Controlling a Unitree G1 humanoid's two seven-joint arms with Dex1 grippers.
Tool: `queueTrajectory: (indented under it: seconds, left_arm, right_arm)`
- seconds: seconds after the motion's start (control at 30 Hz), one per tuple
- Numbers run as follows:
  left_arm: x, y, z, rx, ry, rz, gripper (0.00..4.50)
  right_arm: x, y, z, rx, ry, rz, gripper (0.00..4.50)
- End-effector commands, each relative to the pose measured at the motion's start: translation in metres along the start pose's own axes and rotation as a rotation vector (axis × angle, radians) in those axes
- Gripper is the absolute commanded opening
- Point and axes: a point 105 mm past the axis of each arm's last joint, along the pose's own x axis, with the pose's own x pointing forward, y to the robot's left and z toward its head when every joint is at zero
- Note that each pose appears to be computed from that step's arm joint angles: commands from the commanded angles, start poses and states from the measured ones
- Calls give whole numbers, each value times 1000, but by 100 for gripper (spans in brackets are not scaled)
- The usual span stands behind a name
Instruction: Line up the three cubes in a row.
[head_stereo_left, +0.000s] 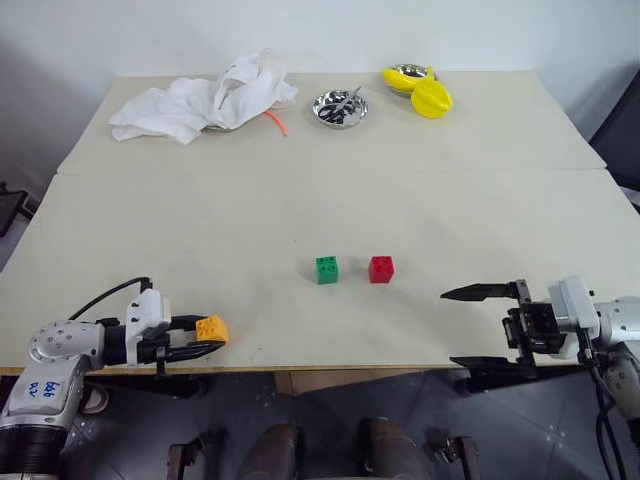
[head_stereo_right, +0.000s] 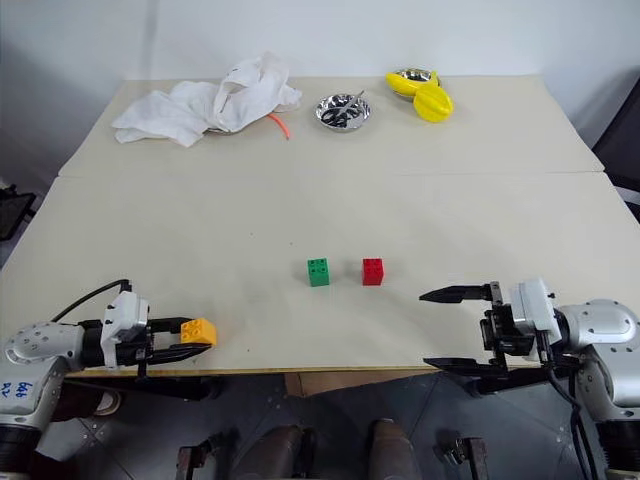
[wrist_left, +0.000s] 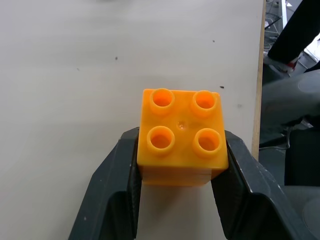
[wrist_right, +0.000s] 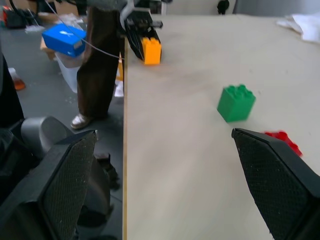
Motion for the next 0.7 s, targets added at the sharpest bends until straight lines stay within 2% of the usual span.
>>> queueTrajectory:
  seconds: [0.03, 0.17, 0.4, 0.53, 0.7]
  left_arm:
    - [9, 13, 32, 68, -81, -34, 154]
    - [31, 37, 53, 142, -66, -114, 154]
    - [78, 74, 60, 184, 0, -188, 154]
    - [99, 80, 57, 173, 42, -239, 154]
    - [98, 82, 42, 147, 101, -247, 154]
  right_arm:
    - [-23, -13, 11, -68, 37, -127, 450]
    - [-43, -9, 7, -56, 93, -181, 450]
    - [-42, -7, 8, -56, 104, -204, 450]
    - [-35, 0, 8, -43, 93, -213, 450]
    - [-32, 7, 9, -35, 87, -228, 450]
